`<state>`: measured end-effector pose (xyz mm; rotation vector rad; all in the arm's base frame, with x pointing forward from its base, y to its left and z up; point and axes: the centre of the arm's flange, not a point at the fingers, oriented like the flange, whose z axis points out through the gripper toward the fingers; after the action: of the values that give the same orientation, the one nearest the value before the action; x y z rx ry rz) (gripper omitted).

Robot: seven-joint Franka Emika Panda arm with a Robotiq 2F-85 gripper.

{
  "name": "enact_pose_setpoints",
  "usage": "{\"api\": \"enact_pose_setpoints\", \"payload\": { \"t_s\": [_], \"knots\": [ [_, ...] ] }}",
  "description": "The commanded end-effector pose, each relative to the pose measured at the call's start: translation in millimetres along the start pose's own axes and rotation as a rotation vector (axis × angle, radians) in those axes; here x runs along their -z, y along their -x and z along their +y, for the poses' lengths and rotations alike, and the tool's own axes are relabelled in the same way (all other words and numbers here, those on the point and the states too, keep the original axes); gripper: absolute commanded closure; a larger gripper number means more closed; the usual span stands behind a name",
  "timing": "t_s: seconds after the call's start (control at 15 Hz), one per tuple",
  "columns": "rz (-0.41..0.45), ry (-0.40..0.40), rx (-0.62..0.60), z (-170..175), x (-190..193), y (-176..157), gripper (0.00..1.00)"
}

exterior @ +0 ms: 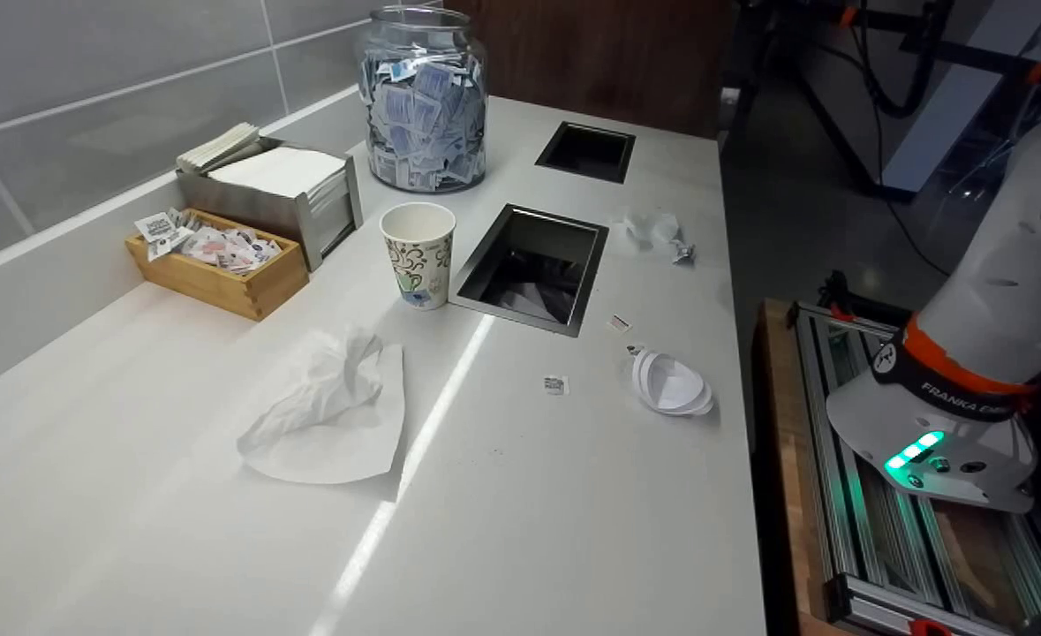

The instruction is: Put the cup upside down

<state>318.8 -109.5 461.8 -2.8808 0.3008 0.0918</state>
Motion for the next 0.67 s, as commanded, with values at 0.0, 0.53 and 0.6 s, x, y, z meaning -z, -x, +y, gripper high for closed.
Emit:
{"api": "enact_pose_setpoints", "payload": {
  "t_s": [0.0, 0.53, 0.6],
  "knots": [
    [0.122, 0.046, 0.058, -27.7, -11.1, -45.4, 0.00],
    [0.300, 0.084, 0.057, -111.0, -61.4, -123.7, 0.00],
    [0.305, 0.079, 0.040, -117.9, -68.3, -130.6, 0.00]
  ]
}}
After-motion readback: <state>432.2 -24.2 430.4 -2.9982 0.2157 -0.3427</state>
